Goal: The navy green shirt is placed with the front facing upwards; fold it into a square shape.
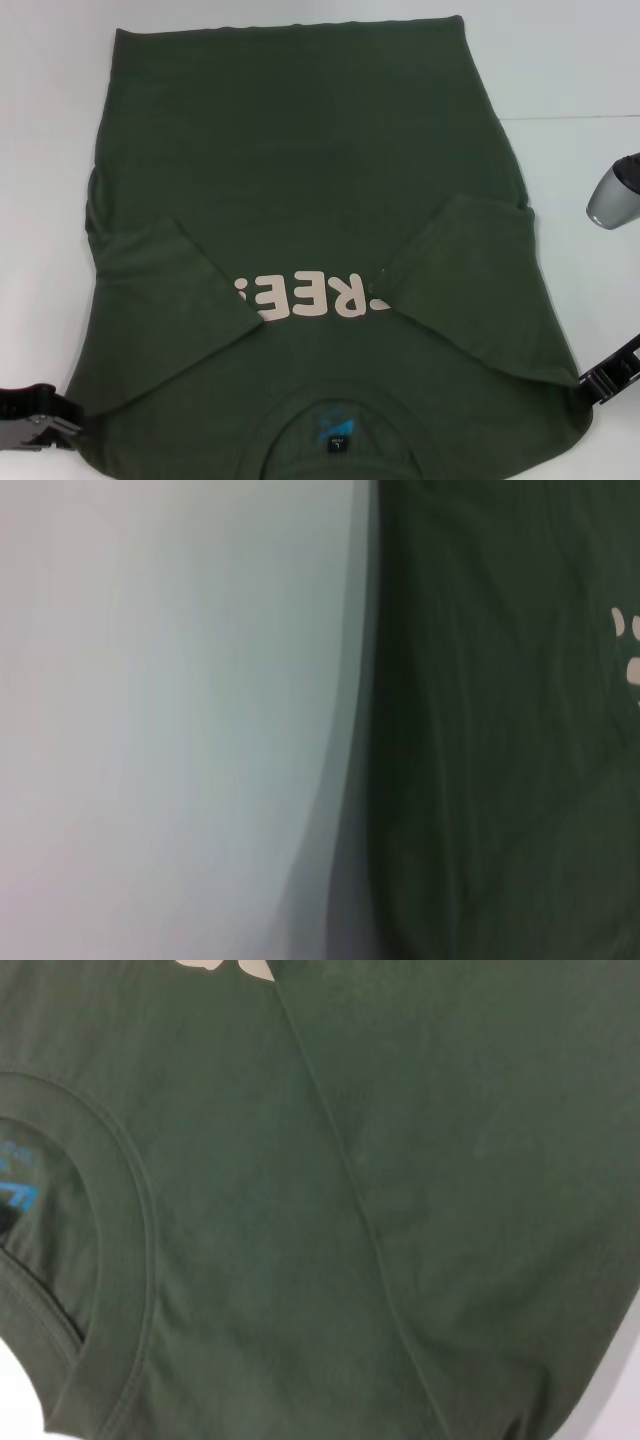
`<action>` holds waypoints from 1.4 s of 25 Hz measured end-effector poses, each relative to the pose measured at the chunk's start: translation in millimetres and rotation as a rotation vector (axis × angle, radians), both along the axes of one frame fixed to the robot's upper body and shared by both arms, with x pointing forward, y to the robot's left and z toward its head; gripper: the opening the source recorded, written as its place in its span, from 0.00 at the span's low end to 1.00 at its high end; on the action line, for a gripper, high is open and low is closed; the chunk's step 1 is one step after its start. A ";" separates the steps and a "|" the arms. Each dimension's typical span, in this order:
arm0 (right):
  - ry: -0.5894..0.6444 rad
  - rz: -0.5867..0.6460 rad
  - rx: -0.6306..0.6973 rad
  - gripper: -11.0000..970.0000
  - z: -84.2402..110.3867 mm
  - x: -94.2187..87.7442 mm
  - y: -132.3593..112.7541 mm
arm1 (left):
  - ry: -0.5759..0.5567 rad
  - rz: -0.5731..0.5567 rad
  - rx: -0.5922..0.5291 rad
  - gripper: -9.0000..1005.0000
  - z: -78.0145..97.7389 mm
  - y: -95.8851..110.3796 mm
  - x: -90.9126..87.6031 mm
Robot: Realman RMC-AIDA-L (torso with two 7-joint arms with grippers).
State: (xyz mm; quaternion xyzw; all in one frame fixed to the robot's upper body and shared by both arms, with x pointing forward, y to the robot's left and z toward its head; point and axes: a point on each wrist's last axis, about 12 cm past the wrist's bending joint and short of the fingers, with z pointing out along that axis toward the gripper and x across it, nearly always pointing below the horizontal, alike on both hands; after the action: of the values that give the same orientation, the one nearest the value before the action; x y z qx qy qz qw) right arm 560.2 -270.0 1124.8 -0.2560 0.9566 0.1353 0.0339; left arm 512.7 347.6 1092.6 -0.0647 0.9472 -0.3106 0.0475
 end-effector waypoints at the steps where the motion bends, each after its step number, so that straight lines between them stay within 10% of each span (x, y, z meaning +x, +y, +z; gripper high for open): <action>1: 0.000 0.000 0.000 0.05 0.0 0.0 0.0 | -0.001 0.001 0.001 0.36 0.0 0.1 0.2; 18: -0.039 -0.063 0.083 0.05 -9.7 -6.9 -18.7 | -0.165 -0.123 0.001 0.03 -3.5 0.4 1.3; 35: -0.424 -0.181 0.647 0.05 -68.2 -87.4 -81.6 | -0.591 -0.347 -0.094 0.03 -13.2 3.2 -9.3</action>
State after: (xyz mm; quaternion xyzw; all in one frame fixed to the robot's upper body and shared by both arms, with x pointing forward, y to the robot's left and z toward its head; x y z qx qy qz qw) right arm 472.8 -351.6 1056.6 -0.1688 0.8549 0.3704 0.3216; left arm 503.4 350.7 1079.3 0.1878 0.8740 -0.3627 0.2632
